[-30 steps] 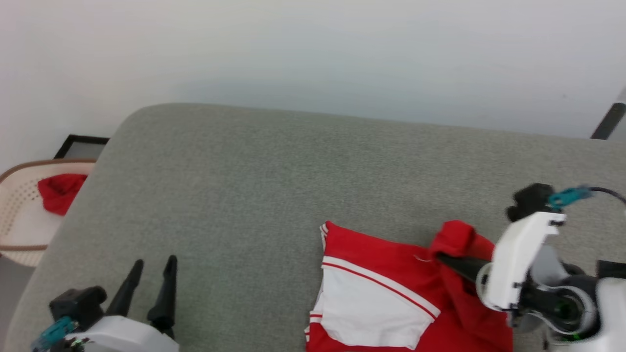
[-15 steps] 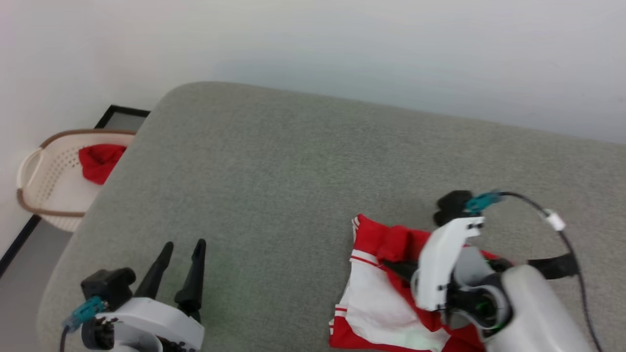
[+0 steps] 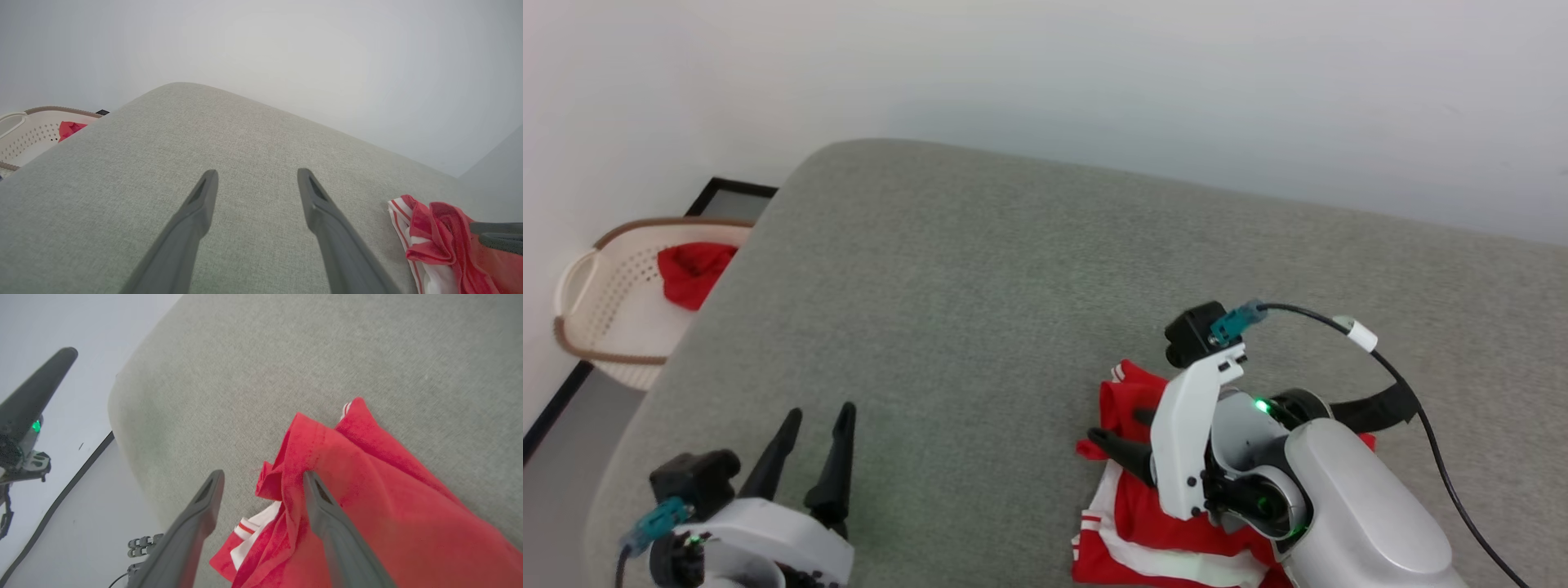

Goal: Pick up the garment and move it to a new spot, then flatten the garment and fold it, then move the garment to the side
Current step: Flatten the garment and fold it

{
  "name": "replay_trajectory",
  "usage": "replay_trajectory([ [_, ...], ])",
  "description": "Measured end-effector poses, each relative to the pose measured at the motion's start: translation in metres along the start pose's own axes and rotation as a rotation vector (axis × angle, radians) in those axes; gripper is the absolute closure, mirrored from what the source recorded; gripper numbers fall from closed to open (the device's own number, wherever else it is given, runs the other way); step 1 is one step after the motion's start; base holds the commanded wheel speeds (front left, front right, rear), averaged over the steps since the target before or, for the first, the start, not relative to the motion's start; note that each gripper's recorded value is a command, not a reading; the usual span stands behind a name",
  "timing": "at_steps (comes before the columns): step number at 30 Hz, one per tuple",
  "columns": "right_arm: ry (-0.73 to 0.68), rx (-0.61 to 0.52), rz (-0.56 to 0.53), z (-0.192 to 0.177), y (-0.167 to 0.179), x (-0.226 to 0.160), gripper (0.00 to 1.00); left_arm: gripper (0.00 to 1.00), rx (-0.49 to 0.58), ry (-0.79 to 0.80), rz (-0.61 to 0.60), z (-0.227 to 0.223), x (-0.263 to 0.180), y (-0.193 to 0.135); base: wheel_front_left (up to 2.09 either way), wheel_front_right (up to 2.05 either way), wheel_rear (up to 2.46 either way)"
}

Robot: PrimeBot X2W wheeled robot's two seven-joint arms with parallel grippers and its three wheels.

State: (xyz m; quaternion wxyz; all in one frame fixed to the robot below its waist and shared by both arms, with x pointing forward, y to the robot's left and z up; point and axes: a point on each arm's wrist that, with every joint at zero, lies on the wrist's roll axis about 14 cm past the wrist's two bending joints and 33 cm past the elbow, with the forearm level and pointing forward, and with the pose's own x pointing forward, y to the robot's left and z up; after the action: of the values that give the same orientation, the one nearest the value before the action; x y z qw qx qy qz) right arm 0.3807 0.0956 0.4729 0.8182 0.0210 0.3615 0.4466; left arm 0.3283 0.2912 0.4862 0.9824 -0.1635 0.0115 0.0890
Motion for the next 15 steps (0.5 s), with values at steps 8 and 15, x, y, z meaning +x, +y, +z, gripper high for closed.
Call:
replay_trajectory([
  [8,-0.187,-0.038,-0.051,0.035,-0.007,-0.039,0.00,0.00,0.031,-0.007,-0.013,0.004,0.002,0.000,0.00,0.00,0.00],
  [15,-0.436,-0.055,-0.222,0.048,-0.055,-0.104,0.00,0.00,0.077,-0.033,-0.052,0.011,0.007,-0.013,0.00,0.00,0.00],
])
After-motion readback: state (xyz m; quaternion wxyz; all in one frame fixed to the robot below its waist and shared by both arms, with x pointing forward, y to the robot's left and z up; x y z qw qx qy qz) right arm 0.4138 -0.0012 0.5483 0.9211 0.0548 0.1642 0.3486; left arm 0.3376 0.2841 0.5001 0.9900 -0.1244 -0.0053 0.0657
